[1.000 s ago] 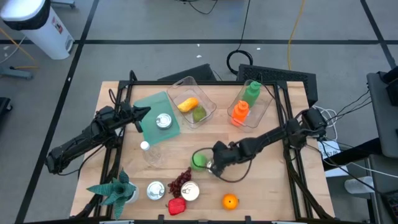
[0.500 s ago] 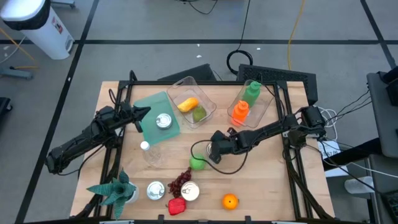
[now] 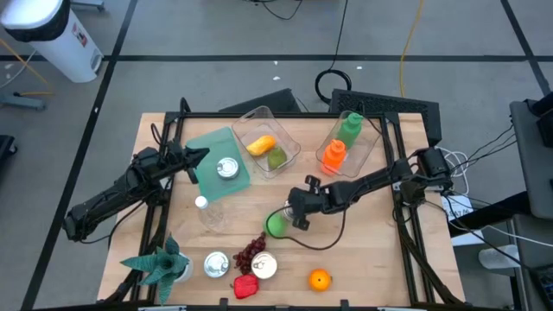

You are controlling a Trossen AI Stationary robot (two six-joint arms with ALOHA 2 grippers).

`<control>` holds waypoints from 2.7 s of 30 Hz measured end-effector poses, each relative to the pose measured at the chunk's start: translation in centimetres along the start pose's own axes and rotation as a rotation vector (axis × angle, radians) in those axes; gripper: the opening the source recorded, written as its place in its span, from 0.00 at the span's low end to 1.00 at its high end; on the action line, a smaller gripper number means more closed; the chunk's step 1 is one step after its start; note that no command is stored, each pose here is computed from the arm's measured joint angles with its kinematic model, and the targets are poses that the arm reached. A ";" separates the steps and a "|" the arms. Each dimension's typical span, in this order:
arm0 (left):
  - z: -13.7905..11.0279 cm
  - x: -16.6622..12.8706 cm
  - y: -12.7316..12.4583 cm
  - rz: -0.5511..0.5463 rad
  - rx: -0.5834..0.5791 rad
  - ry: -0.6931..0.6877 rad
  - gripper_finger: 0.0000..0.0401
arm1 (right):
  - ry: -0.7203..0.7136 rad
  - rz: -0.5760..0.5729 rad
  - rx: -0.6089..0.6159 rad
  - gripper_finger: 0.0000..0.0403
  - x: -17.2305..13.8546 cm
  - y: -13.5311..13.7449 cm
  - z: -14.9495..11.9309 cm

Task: Pick & Place Food Item
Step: Stack the blue tuna can on the green tuna can in the green bin

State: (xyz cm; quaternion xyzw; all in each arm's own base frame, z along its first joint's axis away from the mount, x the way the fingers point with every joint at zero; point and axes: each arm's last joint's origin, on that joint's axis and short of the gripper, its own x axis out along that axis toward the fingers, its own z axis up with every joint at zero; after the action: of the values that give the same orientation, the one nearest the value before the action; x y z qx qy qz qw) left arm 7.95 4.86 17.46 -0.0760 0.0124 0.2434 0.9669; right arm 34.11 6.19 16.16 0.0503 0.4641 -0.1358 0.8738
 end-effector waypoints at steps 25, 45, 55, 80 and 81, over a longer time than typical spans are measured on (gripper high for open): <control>0.0 0.0 0.0 0.004 0.003 -0.004 0.04 | 0.000 0.024 -0.151 0.07 -8.7 -1.0 -0.4; 0.0 0.0 0.0 0.005 0.003 0.000 0.04 | -0.032 0.064 -0.533 0.42 -3.9 5.2 -2.6; 0.0 0.0 0.0 0.005 0.007 0.001 0.04 | 0.014 0.046 -0.564 0.41 -2.2 5.3 -2.5; 0.0 0.0 0.0 0.006 0.003 -0.001 0.04 | 0.077 -0.174 -0.496 0.08 0.6 3.1 -4.5; 0.0 0.0 0.0 0.006 0.003 -0.001 0.04 | 0.084 -0.175 -0.497 0.06 0.7 3.0 -4.7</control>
State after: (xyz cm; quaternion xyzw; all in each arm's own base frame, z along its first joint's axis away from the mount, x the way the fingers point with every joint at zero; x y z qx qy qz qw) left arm 7.94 4.88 17.47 -0.0745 0.0124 0.2465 0.9662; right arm 31.59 9.93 12.78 -0.2005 0.5218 -0.0905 0.8242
